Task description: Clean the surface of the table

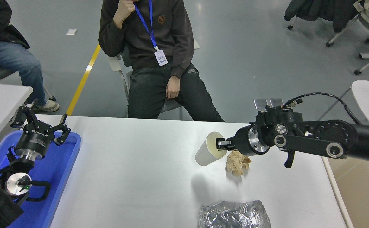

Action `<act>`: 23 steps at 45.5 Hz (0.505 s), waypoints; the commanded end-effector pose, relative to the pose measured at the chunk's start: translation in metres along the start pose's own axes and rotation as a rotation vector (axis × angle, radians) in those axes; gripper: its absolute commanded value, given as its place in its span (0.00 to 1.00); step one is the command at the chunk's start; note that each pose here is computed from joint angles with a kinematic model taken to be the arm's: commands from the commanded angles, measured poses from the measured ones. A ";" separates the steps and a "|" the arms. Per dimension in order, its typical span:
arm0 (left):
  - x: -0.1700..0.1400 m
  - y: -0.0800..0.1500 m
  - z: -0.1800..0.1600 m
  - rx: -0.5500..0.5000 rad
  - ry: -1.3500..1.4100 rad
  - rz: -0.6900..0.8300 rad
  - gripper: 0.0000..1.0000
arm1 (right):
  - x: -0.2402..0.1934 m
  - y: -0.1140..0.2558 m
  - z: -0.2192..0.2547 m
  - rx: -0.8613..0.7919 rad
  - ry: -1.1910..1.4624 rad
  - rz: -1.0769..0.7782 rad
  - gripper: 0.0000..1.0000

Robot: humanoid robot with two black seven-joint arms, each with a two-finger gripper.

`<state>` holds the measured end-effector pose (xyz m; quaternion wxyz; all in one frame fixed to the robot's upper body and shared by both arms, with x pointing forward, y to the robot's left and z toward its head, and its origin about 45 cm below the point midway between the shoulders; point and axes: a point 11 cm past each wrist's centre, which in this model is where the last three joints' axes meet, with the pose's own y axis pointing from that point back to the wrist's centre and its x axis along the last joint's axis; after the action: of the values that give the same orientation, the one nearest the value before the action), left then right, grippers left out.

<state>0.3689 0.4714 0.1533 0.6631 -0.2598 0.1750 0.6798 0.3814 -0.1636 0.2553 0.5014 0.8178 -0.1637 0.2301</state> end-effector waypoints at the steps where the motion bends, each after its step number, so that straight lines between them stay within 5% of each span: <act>1: 0.000 0.000 0.000 0.000 0.000 0.000 1.00 | 0.024 0.038 -0.013 0.037 0.011 0.036 0.00; 23: 0.000 0.000 0.000 0.000 0.000 0.000 1.00 | 0.047 0.089 0.014 -0.008 -0.003 0.114 0.00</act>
<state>0.3689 0.4715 0.1533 0.6631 -0.2598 0.1750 0.6799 0.3772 -0.1855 0.3208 0.4847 0.8177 -0.1784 0.2542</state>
